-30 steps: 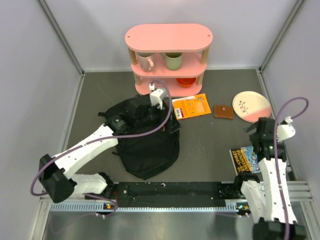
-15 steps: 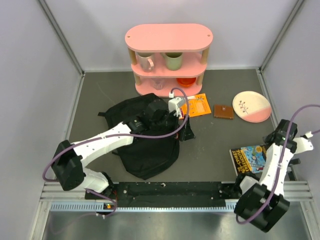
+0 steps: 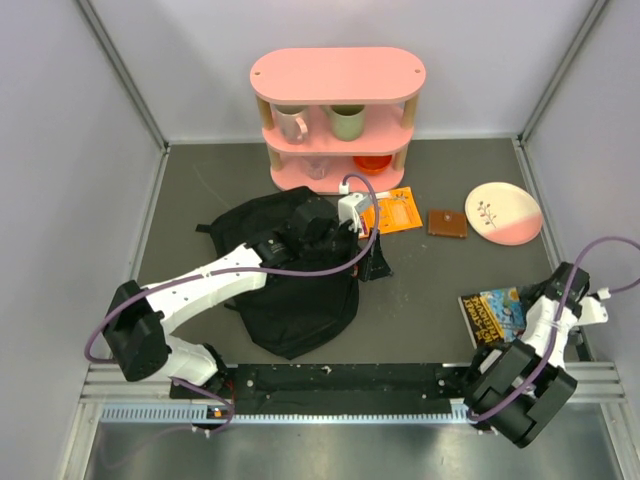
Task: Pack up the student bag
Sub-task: Pick up the book from the center of the board.
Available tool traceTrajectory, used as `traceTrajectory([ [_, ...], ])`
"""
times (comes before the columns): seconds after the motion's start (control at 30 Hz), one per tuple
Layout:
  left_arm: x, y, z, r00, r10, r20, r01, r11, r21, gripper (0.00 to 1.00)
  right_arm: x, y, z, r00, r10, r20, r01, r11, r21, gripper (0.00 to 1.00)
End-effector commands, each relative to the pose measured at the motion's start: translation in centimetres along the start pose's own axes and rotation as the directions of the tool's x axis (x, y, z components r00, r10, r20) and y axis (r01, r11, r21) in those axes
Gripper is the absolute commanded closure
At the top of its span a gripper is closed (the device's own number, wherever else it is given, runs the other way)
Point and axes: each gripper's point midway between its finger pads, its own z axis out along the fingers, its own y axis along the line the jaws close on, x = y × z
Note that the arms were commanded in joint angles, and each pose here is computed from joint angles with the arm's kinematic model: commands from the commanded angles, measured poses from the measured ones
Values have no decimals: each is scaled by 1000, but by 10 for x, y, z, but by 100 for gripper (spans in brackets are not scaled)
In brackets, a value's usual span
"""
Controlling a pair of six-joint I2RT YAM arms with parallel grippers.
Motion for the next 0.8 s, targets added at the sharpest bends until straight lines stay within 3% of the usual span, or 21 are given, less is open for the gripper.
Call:
traceTrajectory([
  [0.0, -23, -19, -3, 997, 34, 70, -38, 998, 51, 1, 30, 28, 9, 991, -77, -110, 54, 979, -198, 1],
  [0.27, -25, -13, 4, 997, 43, 67, -46, 998, 34, 1, 83, 55, -8, 944, -210, -256, 66, 877, -476, 5],
  [0.43, -27, -12, 10, 997, 50, 59, -52, 998, 31, 1, 110, 70, -23, 881, -391, -267, 190, 809, -556, 5],
  [0.77, -21, 3, 29, 999, 42, 28, -42, 999, -5, 1, 150, 88, -43, 748, -615, -250, 321, 665, -674, 5],
])
